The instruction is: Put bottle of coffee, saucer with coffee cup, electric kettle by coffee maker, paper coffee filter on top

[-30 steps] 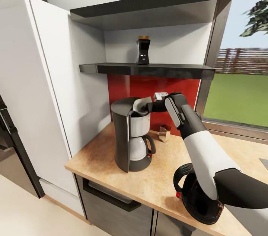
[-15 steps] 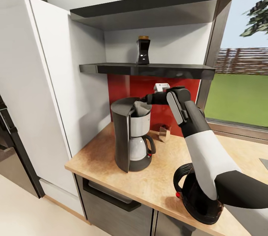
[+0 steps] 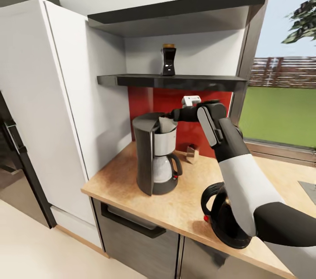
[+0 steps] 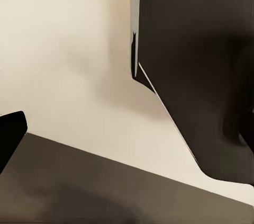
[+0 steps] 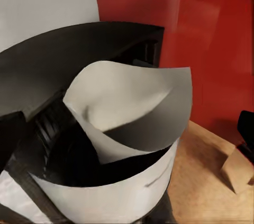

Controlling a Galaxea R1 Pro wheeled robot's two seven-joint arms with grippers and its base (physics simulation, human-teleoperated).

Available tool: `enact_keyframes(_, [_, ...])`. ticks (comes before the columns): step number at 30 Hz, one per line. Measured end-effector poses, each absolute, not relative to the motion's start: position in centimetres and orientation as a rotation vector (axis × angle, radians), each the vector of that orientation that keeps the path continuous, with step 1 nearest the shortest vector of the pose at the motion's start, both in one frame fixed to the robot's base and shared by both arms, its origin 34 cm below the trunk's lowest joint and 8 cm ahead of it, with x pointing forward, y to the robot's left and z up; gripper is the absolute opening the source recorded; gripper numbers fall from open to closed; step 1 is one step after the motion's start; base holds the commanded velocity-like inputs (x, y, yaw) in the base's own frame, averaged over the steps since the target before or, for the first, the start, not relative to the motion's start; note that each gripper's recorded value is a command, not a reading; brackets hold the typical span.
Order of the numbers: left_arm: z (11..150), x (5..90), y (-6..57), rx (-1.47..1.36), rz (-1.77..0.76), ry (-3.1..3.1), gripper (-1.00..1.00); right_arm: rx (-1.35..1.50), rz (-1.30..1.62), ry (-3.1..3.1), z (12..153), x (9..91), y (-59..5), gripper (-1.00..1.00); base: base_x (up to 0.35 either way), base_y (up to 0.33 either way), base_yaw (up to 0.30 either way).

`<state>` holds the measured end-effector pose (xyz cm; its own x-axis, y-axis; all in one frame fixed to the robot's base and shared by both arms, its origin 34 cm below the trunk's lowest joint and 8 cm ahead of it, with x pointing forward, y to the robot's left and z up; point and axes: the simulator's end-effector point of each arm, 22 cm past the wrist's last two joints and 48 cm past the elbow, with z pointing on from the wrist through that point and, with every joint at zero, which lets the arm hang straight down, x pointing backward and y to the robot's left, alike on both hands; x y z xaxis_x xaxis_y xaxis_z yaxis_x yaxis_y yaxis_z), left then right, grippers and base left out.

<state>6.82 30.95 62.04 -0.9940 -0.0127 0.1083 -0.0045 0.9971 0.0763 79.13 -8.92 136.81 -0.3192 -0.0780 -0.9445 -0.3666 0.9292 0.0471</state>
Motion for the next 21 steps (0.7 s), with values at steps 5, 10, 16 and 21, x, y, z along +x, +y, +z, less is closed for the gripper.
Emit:
enact_keyframes(5, [62.0, 6.9, 31.0, 0.016, -0.119, -3.032, 1.00, -0.330, 0.299, 1.855, 138.0, 78.8, -8.8, 1.00, -0.336, 0.000, 0.000])
enact_keyframes(10, [62.0, 7.0, 31.1, 0.021, -0.120, -3.033, 1.00, -0.334, 0.301, 1.853, 138.0, 78.7, -8.5, 1.00, -0.321, 0.000, 0.000])
enact_keyframes(16, [62.0, 7.1, 31.1, 0.025, -0.120, -3.037, 1.00, -0.338, 0.311, 1.853, 138.0, 78.7, -8.3, 1.00, -0.271, 0.000, 0.000])
enact_keyframes(21, [62.0, 7.3, 31.1, 0.024, -0.120, -3.041, 1.00, -0.353, 0.329, 1.846, 138.2, 78.3, -7.4, 1.00, -0.084, 0.000, 0.000])
